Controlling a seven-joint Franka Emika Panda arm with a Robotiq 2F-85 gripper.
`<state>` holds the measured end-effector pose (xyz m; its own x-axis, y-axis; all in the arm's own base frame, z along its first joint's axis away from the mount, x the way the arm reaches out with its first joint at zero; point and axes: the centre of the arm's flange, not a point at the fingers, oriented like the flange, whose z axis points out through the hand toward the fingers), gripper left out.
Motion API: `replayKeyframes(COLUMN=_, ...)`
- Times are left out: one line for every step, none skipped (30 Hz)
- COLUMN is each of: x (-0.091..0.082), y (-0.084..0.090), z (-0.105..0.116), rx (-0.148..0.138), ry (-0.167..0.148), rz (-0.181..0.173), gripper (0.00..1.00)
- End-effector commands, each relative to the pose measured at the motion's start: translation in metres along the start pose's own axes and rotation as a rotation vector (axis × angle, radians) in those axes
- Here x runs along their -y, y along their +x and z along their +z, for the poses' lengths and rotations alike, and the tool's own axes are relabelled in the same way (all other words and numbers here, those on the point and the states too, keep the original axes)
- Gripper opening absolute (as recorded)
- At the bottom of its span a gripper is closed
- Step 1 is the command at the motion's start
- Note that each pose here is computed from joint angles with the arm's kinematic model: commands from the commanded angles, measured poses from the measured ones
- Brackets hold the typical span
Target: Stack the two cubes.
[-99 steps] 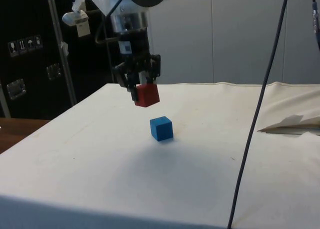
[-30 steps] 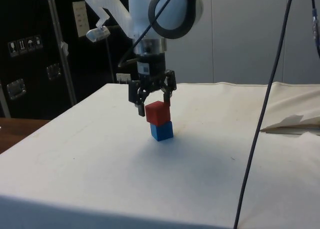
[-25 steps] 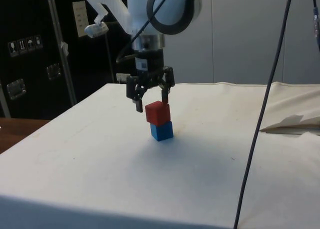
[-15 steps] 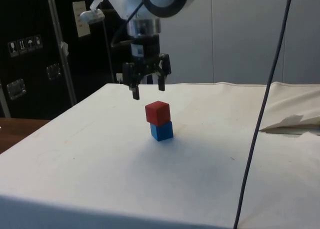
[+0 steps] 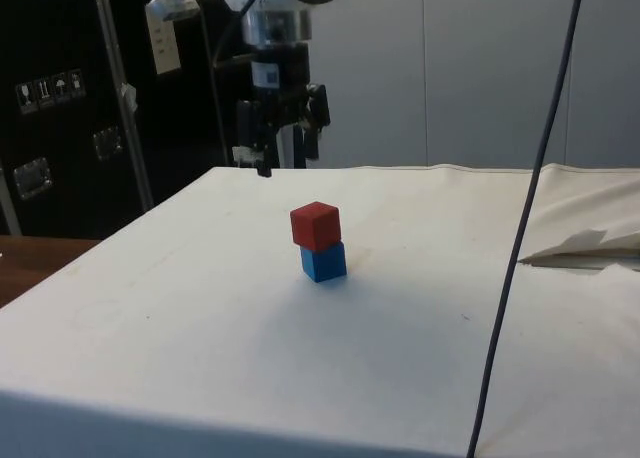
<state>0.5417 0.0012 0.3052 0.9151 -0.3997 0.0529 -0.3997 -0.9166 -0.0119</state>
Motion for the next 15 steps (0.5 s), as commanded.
replayKeyframes(x=0.001, y=-0.001, z=-0.003, rx=0.005, ry=0.002, rz=-0.017, gripper=1.00)
replayKeyframes(x=0.001, y=-0.001, z=-0.005, rx=0.003, ry=0.002, rz=-0.025, gripper=1.00)
replayKeyframes(x=0.001, y=-0.001, z=-0.005, rx=0.003, ry=0.002, rz=-0.031, gripper=1.00)
replayKeyframes(x=0.001, y=0.000, z=-0.007, rx=0.001, ry=0.003, rz=-0.039, gripper=1.00)
replayKeyframes(x=0.000, y=0.000, z=-0.005, rx=-0.003, ry=0.002, rz=-0.032, gripper=1.00)
replayKeyframes(x=0.001, y=0.000, z=-0.009, rx=0.000, ry=0.003, rz=-0.047, gripper=1.00)
replayKeyframes(x=0.001, y=0.000, z=-0.010, rx=-0.001, ry=0.004, rz=-0.054, gripper=1.00)
replayKeyframes(x=0.001, y=0.000, z=-0.013, rx=-0.002, ry=0.005, rz=-0.071, gripper=1.00)
replayKeyframes(x=0.001, y=0.000, z=-0.014, rx=-0.003, ry=0.005, rz=-0.080, gripper=1.00)
replayKeyframes(x=0.001, y=0.000, z=-0.015, rx=-0.004, ry=0.006, rz=-0.088, gripper=1.00)
replayKeyframes(x=0.001, y=0.000, z=-0.017, rx=-0.006, ry=0.006, rz=-0.096, gripper=1.00)
replayKeyframes(x=0.001, y=0.000, z=-0.018, rx=-0.007, ry=0.007, rz=-0.104, gripper=1.00)
replayKeyframes(x=0.001, y=0.000, z=-0.019, rx=-0.007, ry=0.007, rz=-0.112, gripper=1.00)
replayKeyframes(x=0.001, y=0.001, z=-0.019, rx=-0.013, ry=0.007, rz=-0.116, gripper=1.00)
replayKeyframes(x=0.001, y=0.000, z=-0.022, rx=-0.009, ry=0.008, rz=-0.127, gripper=1.00)
